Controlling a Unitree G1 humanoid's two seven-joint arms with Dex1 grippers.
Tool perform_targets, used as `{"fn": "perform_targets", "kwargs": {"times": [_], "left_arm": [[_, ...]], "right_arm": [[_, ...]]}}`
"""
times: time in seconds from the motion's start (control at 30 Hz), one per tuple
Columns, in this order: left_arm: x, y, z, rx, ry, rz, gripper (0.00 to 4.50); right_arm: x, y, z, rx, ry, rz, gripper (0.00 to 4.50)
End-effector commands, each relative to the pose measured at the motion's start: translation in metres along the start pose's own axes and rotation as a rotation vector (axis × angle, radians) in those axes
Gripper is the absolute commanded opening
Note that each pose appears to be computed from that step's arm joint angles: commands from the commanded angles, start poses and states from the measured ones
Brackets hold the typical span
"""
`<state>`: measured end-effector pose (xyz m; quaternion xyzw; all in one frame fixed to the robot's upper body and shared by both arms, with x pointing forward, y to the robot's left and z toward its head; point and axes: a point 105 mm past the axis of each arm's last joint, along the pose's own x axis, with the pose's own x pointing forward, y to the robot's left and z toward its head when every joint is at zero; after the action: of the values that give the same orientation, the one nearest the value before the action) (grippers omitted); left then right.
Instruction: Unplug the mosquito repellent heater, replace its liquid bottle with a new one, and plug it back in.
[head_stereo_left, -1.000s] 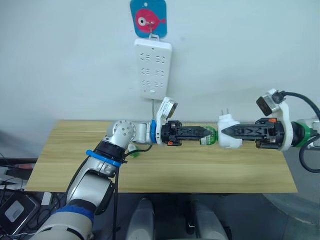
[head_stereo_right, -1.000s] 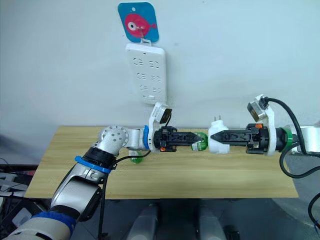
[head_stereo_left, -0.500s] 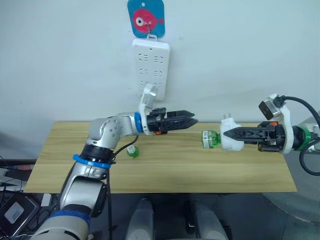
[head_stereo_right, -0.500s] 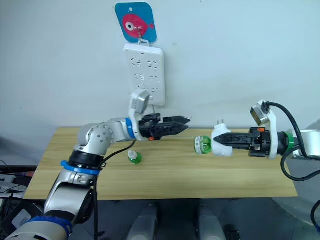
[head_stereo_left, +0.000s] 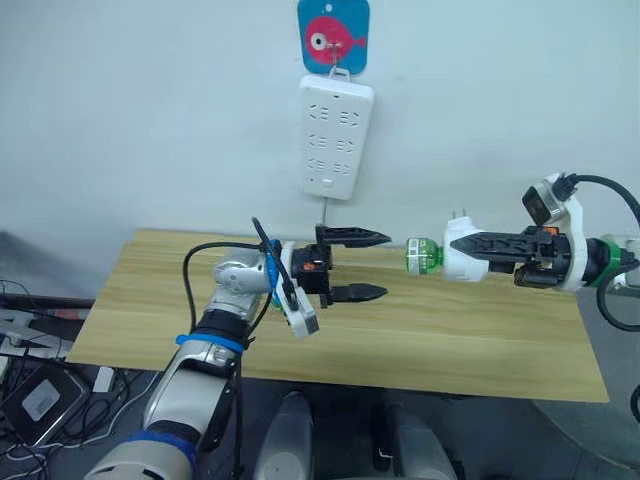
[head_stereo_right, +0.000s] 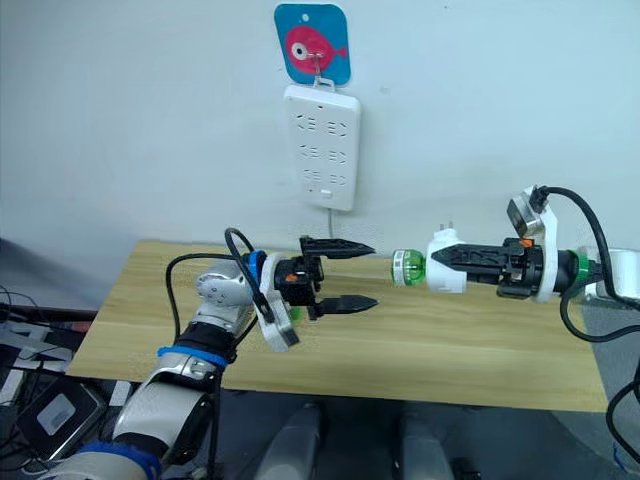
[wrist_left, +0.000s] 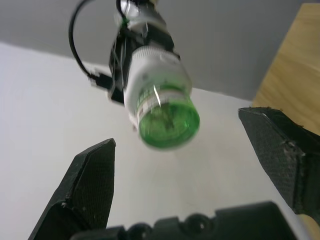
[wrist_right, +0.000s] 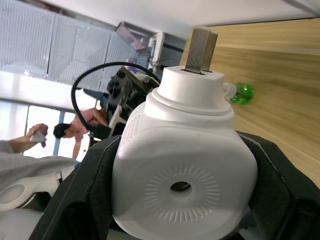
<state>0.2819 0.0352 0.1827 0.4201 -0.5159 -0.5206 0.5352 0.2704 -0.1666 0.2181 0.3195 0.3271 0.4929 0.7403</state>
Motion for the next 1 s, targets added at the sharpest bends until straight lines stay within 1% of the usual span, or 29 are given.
{"fn": "perform_targets", "kwargs": {"times": [0.03, 0.2, 0.47, 0.5, 0.53, 0.57, 0.63, 0.73, 0.77, 0.87, 0.9, 0.93, 1.0], "left_arm": [[0.008, 0.009, 0.001, 0.083, -0.025, 0.055, 4.47], [0.020, 0.016, -0.002, 0.115, -0.028, 0.094, 4.47], [0.029, 0.014, -0.005, 0.132, -0.031, 0.081, 4.47], [0.028, 0.013, -0.005, 0.134, -0.035, 0.083, 4.02], [0.028, 0.013, -0.004, 0.136, -0.039, 0.081, 3.91], [0.028, 0.012, -0.004, 0.137, -0.039, 0.073, 3.56], [0.027, 0.010, -0.004, 0.137, -0.038, 0.065, 3.15], [0.027, 0.010, -0.006, 0.127, -0.032, 0.069, 2.30], [0.028, 0.010, -0.006, 0.117, -0.033, 0.077, 2.25], [0.031, 0.013, -0.010, 0.017, -0.029, 0.133, 2.25], [0.034, 0.021, -0.016, -0.085, 0.006, 0.193, 2.25], [0.036, 0.030, -0.020, -0.249, 0.026, 0.240, 2.25], [0.040, 0.045, -0.015, -0.579, -0.047, 0.274, 2.25]], "right_arm": [[0.003, 0.012, 0.002, -0.032, 0.014, 0.040, 3.11], [0.008, 0.017, 0.002, -0.045, 0.028, 0.070, 3.11], [0.010, 0.018, 0.001, -0.049, 0.031, 0.084, 3.11], [0.010, 0.018, 0.001, -0.049, 0.032, 0.084, 3.11], [0.010, 0.018, 0.001, -0.049, 0.032, 0.083, 3.11], [0.010, 0.018, 0.000, -0.048, 0.032, 0.082, 3.11], [0.010, 0.018, 0.000, -0.047, 0.031, 0.082, 3.11], [0.010, 0.018, -0.001, -0.048, 0.033, 0.085, 3.11], [0.010, 0.018, -0.001, -0.048, 0.035, 0.086, 3.11], [0.010, 0.019, -0.001, -0.050, 0.039, 0.085, 3.11], [0.009, 0.019, -0.002, -0.052, 0.040, 0.084, 3.11], [0.009, 0.019, -0.002, -0.053, 0.040, 0.080, 3.11], [0.006, 0.019, -0.001, -0.051, 0.039, 0.073, 3.11]]}}
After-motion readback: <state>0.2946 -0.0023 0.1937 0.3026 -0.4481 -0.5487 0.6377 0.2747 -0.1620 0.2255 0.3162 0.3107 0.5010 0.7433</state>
